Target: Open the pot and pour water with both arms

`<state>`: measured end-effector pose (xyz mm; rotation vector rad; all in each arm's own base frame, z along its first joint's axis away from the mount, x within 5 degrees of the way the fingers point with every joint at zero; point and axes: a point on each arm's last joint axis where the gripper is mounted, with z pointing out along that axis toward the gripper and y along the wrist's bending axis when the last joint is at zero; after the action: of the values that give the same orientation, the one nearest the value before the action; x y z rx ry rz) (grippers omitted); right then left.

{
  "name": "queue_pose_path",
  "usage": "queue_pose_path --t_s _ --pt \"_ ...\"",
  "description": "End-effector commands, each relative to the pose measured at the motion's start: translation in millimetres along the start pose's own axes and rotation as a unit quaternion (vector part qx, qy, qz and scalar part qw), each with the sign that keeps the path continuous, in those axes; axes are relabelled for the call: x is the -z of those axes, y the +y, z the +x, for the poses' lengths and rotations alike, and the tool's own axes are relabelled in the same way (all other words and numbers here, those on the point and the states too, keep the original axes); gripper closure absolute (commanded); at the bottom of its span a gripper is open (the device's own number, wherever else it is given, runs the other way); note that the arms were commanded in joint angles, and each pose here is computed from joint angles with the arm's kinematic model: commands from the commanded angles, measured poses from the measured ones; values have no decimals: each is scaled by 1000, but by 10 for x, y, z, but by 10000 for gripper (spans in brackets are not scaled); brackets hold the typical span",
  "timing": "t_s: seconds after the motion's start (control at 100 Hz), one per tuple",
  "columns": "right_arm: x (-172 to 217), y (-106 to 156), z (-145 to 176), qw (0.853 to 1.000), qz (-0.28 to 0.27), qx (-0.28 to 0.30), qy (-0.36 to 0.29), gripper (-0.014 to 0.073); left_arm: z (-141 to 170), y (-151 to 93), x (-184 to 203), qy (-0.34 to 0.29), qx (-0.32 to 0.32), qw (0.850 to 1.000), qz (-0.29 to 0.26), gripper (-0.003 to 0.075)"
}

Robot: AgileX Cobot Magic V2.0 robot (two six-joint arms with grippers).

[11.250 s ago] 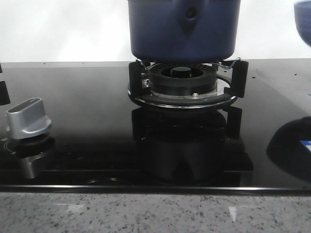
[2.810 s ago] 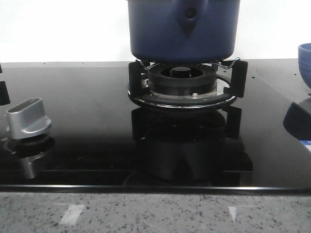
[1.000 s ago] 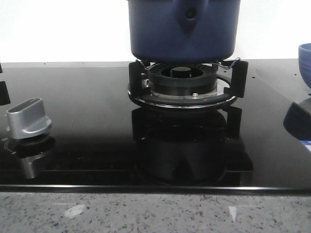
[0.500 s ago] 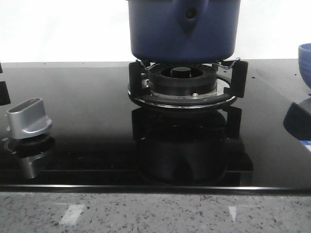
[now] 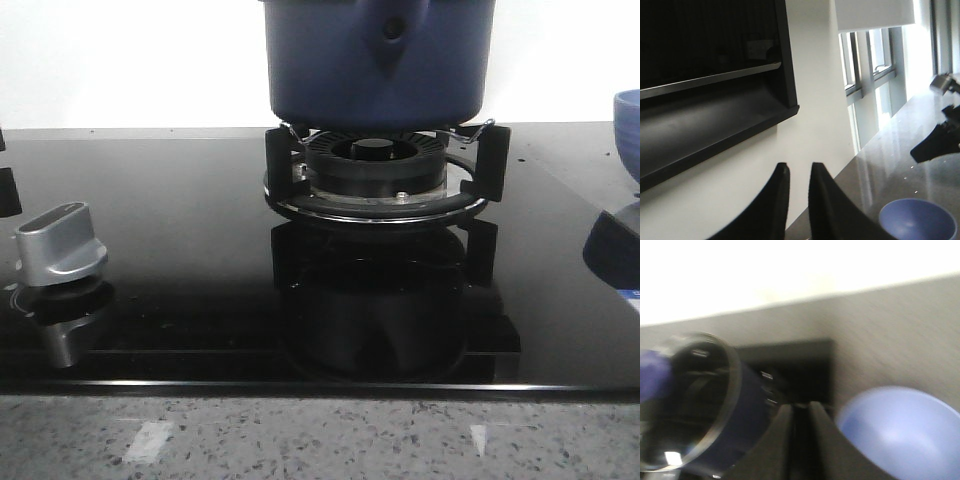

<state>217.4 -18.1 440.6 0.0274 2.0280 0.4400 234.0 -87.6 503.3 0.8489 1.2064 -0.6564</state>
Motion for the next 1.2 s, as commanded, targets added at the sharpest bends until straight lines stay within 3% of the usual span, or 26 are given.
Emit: queue_pose_path --t_s 0.0,0.15,0.3,0.42,0.58,0.88,1.19 --pt "194 215 -187 993 -58 12 -101 651 -274 -106 163 -16 -17 999 -28 741" --pt "315 403 -187 973 -118 28 -195 650 -373 -182 367 -15 -30 992 -122 741" --pt "472 503 52 962 -91 91 -241 650 -297 -269 674 -31 -24 966 -255 741" --pt "635 518 341 956 -62 115 -264 650 5 -440 907 -10 -13 950 -312 741" --pt "761 509 906 951 -42 161 -261 650 409 -893 1196 3 2 952 -307 741" --pt "726 323 1957 954 -20 147 -261 650 1195 -1579 1680 -20 25 949 -312 741" --pt "588 204 2364 959 -20 138 -245 651 1389 -1859 1842 -74 26 953 -293 741"
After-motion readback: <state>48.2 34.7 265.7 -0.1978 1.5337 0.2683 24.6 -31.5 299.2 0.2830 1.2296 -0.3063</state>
